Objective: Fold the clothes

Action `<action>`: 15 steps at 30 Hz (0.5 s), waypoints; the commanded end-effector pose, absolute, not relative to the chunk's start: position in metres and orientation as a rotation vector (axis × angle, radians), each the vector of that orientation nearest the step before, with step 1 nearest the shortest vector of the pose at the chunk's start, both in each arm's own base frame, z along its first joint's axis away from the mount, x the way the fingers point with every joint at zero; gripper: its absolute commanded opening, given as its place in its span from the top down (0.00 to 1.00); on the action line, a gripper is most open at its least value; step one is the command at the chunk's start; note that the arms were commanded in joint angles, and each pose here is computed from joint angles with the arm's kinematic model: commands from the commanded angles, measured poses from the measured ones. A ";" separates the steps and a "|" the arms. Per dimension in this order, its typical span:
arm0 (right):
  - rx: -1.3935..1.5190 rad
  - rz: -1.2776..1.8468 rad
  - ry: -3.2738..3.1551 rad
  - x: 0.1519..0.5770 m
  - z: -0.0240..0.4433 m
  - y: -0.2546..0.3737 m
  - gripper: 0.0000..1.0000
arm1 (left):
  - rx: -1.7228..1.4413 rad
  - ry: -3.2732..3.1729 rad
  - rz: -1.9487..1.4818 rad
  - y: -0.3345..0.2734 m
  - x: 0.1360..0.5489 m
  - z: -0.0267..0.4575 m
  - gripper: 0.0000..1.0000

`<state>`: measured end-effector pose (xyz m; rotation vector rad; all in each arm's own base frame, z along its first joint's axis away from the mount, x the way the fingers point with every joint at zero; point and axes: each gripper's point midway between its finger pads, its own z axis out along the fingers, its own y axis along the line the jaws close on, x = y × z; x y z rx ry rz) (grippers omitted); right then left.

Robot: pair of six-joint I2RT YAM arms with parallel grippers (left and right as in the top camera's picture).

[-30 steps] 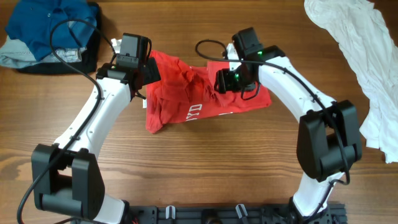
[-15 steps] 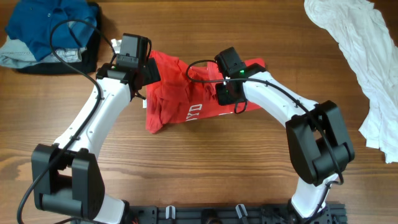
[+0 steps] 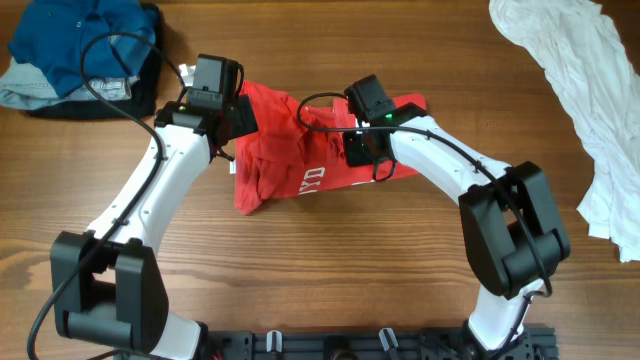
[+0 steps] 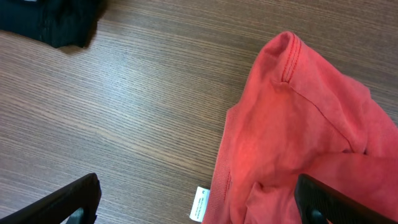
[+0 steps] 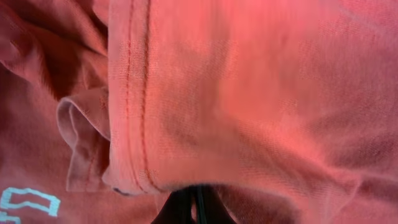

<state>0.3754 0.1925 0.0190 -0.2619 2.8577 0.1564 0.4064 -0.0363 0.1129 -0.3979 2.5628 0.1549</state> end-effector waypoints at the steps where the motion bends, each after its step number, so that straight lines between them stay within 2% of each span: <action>1: -0.279 0.190 2.849 0.371 0.036 0.197 0.96 | -0.403 2.557 0.174 -0.032 0.409 0.113 0.00; 8: -0.318 0.300 2.804 0.355 0.082 0.206 0.96 | -0.403 2.553 0.172 -0.032 0.410 0.114 0.00; 15: -0.524 0.387 2.793 0.328 0.084 0.245 0.96 | -0.403 2.553 0.173 -0.032 0.410 0.114 0.00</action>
